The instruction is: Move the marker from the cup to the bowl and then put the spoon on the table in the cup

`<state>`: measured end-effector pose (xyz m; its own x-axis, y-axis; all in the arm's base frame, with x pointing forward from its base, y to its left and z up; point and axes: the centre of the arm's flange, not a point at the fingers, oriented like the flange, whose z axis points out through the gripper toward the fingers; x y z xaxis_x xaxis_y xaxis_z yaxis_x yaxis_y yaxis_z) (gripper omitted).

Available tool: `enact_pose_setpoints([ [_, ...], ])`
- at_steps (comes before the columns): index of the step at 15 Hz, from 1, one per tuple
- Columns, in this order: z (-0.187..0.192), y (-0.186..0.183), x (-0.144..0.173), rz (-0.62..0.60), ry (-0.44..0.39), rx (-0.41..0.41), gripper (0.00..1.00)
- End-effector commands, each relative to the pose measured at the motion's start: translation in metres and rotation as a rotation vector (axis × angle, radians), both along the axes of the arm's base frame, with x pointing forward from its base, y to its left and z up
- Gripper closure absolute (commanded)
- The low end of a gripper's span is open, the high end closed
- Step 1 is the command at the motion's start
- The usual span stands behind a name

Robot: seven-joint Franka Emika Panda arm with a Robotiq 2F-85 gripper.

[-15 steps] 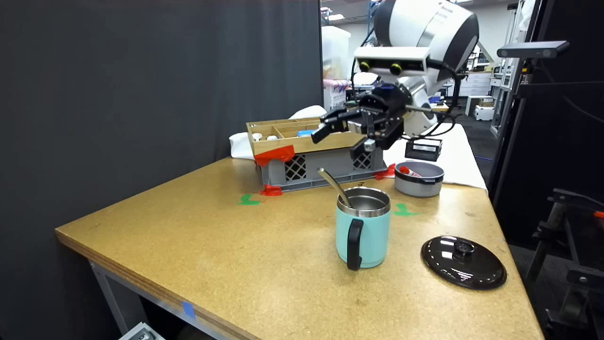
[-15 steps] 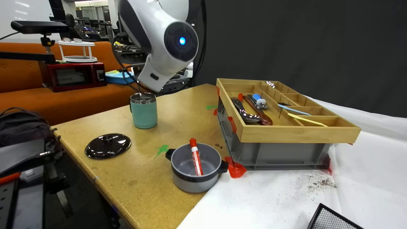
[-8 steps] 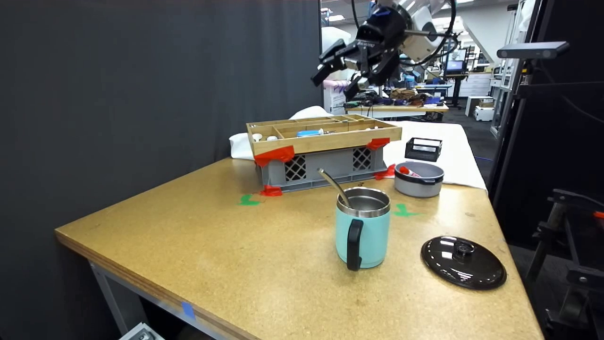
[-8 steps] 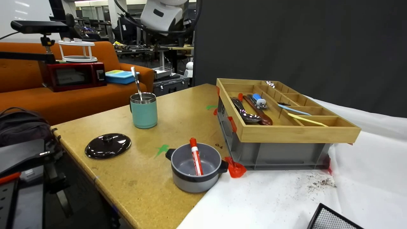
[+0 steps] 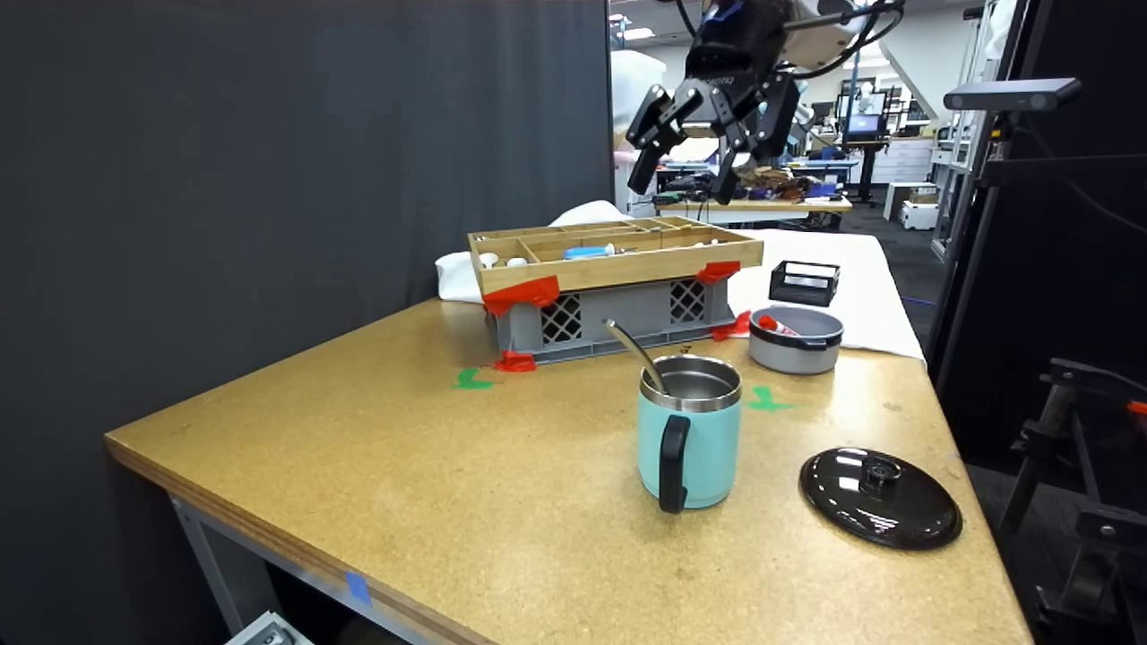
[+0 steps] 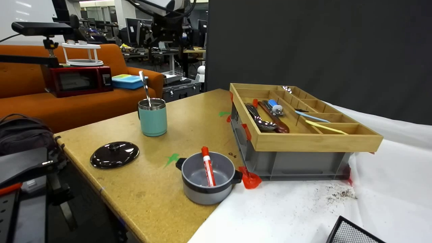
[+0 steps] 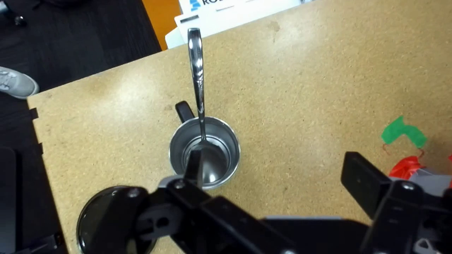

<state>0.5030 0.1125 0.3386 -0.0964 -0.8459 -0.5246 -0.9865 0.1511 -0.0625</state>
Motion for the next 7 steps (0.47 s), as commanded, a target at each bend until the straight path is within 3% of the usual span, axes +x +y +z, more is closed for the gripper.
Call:
enact_pose_setpoints([
  [1,0.032,-0.004,-0.004,0.004,0.033,-0.075,0.00],
  [7,0.049,-0.004,-0.010,-0.023,0.018,-0.170,0.00],
])
